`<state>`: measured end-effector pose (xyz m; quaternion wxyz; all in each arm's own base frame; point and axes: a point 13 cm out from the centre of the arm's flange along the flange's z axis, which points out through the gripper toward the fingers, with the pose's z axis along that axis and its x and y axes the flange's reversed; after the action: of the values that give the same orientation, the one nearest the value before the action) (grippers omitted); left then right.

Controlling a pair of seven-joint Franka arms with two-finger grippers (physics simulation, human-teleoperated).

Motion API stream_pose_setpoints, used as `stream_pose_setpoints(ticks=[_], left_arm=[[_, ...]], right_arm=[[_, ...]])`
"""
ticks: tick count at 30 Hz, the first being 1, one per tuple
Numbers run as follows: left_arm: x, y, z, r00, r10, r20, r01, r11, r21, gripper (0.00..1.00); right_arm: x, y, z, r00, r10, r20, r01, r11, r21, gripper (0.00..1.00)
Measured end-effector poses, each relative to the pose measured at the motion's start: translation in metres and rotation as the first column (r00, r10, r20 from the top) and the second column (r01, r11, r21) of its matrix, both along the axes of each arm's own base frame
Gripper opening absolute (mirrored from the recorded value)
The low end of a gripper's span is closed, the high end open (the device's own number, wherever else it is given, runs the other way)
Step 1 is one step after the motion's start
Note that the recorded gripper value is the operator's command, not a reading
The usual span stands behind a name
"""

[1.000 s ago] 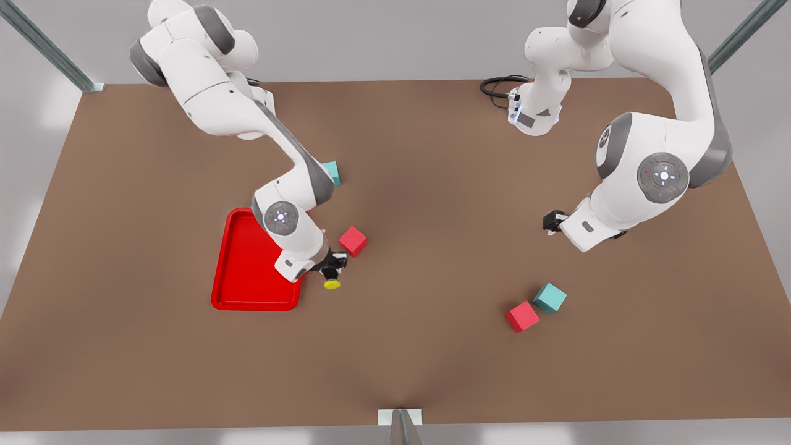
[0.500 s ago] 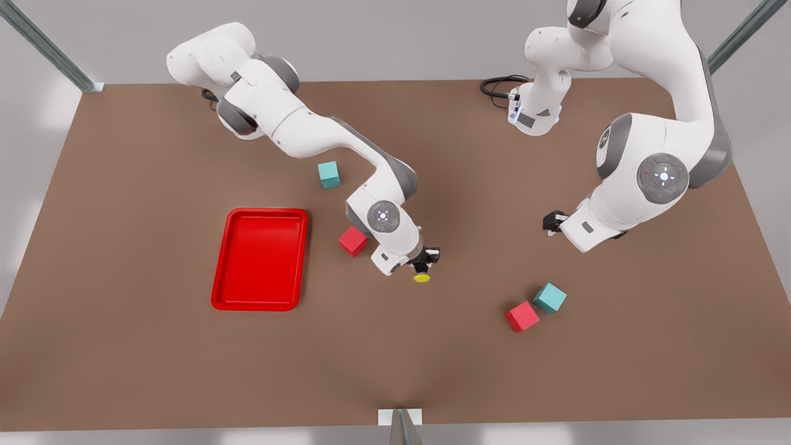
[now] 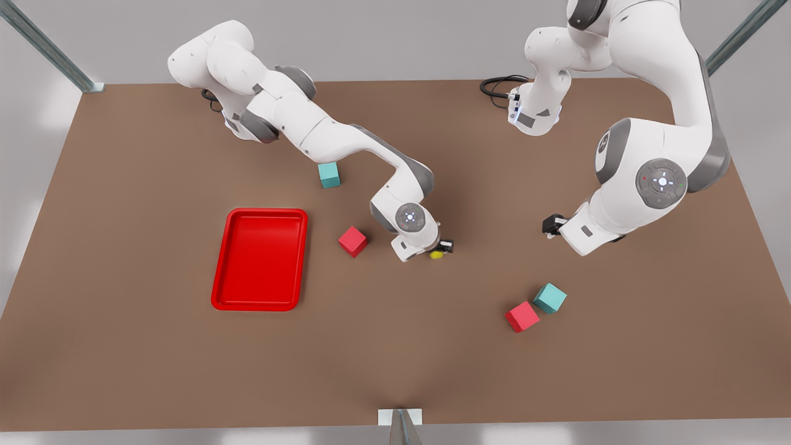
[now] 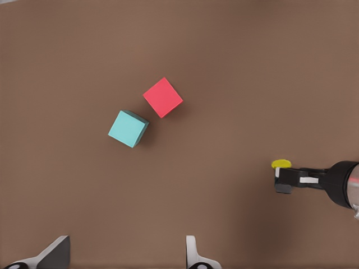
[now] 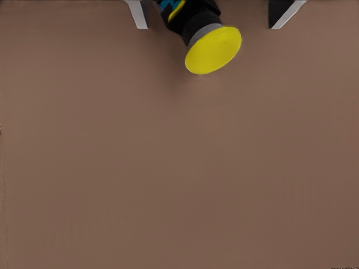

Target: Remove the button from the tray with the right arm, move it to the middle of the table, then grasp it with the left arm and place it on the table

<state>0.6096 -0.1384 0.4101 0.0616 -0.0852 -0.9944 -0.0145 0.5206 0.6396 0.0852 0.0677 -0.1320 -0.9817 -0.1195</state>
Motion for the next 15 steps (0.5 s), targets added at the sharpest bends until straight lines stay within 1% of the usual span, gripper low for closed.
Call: stream_pose_setpoints(ticks=[1, 3, 5, 7, 9, 10, 11, 12, 13, 15], left_arm=[[0.0, 0.0, 0.0, 1.0, 0.0, 0.001, 0.0, 1.0, 0.0, 1.0], [0.0, 0.0, 0.0, 1.0, 0.0, 0.002, 0.0, 1.0, -0.001, 1.0], [0.0, -0.002, 0.0, 1.0, -0.003, 0.003, 0.003, 1.0, -0.001, 1.0], [-0.007, -0.032, 0.0, 0.999, -0.046, 0.003, 0.046, 0.999, -0.001, 1.0], [-0.025, -0.089, -0.011, 0.993, -0.113, -0.016, 0.113, 0.994, 0.003, 1.0], [-0.041, -0.131, -0.036, 0.987, -0.152, -0.06, 0.152, 0.988, -0.011, 1.0], [-0.057, -0.17, -0.064, 0.978, -0.18, -0.106, 0.177, 0.984, -0.029, 1.0], [-0.071, -0.202, -0.089, 0.971, -0.194, -0.141, 0.189, 0.981, -0.045, 1.0], [-0.083, -0.228, -0.111, 0.966, -0.198, -0.165, 0.191, 0.98, -0.055, 1.0], [-0.094, -0.259, -0.144, 0.967, -0.172, -0.188, 0.163, 0.984, -0.066, 1.0]], right_arm=[[0.002, -0.001, 0.002, 1.0, -0.011, 0.001, 0.011, 1.0, -0.002, 1.0], [0.017, -0.008, 0.021, 0.999, -0.042, 0.022, 0.042, 0.999, 0.002, 1.0], [0.055, -0.028, 0.087, 0.992, -0.086, 0.096, 0.085, 0.996, 0.016, 1.0], [0.078, -0.055, 0.158, 0.982, -0.1, 0.162, 0.101, 0.995, 0.002, 1.0], [0.114, -0.123, 0.226, 0.972, -0.145, 0.187, 0.153, 0.988, -0.03, 1.0], [0.13, -0.17, 0.262, 0.967, -0.169, 0.19, 0.183, 0.982, -0.056, 1.0], [0.142, -0.224, 0.282, 0.966, -0.194, 0.174, 0.213, 0.972, -0.096, 1.0], [0.148, -0.284, 0.289, 0.965, -0.222, 0.14, 0.242, 0.959, -0.148, 1.0], [0.147, -0.342, 0.288, 0.964, -0.246, 0.096, 0.261, 0.944, -0.2, 1.0], [0.123, -0.427, 0.274, 0.964, -0.266, 0.005, 0.256, 0.924, -0.284, 1.0]])
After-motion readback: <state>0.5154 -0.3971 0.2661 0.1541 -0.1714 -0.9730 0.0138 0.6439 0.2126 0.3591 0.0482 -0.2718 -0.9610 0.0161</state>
